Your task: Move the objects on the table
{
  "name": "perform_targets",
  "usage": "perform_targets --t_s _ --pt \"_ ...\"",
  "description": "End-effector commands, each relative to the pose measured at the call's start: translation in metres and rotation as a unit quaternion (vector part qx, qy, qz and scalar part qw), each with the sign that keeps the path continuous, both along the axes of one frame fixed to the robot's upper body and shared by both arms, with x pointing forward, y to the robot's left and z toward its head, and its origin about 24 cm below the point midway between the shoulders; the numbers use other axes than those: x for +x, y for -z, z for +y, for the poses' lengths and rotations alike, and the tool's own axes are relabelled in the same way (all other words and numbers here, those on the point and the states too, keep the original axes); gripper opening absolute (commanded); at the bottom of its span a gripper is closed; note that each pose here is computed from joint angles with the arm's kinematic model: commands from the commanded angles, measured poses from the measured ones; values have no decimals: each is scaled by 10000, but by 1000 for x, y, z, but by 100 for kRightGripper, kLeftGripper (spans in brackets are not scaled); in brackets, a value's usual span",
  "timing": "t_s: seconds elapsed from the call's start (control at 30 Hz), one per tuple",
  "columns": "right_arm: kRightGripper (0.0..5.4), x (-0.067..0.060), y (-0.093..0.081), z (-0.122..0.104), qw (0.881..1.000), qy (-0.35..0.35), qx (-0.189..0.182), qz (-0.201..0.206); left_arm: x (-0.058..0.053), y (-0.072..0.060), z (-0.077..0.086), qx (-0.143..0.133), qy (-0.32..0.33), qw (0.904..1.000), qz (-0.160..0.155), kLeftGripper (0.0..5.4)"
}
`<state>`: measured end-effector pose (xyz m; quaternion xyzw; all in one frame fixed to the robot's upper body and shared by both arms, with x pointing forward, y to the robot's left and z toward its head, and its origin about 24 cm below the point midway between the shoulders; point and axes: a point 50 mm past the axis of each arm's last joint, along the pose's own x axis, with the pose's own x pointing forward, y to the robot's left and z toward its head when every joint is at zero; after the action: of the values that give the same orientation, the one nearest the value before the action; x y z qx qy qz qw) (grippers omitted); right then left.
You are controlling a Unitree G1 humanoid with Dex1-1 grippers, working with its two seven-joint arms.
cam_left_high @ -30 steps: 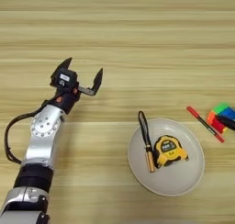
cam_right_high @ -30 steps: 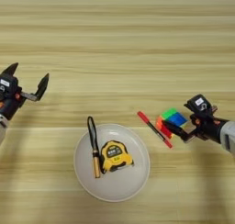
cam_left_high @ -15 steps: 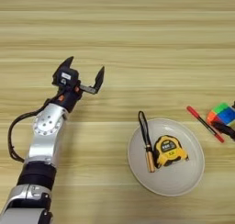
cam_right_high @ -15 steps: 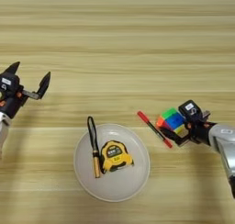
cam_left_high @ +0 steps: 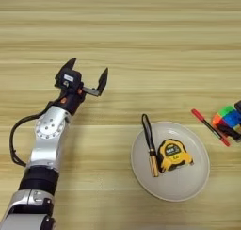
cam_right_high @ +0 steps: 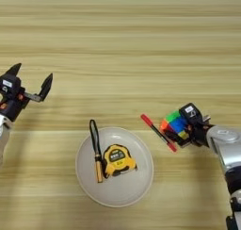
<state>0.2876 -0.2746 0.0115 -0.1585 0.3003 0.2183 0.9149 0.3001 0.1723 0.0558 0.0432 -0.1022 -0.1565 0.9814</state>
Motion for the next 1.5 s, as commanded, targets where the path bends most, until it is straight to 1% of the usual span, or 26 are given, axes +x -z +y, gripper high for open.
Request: perform_targets --t_s 0.03,0.3,0.67,0.77,0.93,1.13,1.23,1.3,1.4,1.5 --pt "422 6 1 2 10000 -12 -30 -6 1 -3 -1 -9 -20 10000 -89 540" --pt "340 9 2 2 10000 11 27 -18 1 -2 -2 13 -18 10000 -86 540" --pt "337 14 -5 3 9998 -53 21 -188 1 -2 -3 22 -13 10000 -89 540" --pt "336 17 -13 6 9993 -130 26 -351 1 -2 -3 23 -15 10000 -90 540" --pt "336 24 -31 15 9971 -345 18 -681 2 -2 -4 29 -10 10000 -93 540" --pt "336 34 -64 32 9900 -690 121 -1227 2 -2 -6 27 -10 9999 -100 540" --pt "336 36 -76 40 9863 -828 144 -1419 2 -2 -6 21 -12 9999 -102 540" --pt "336 38 -85 50 9827 -976 202 -1564 2 -2 -6 16 -13 9999 -103 540" --pt "336 41 -91 62 9796 -1113 288 -1646 2 -2 -6 10 -15 9999 -106 540" --pt "336 45 -90 78 9773 -1298 376 -1634 2 -2 -7 5 -18 9999 -111 540"
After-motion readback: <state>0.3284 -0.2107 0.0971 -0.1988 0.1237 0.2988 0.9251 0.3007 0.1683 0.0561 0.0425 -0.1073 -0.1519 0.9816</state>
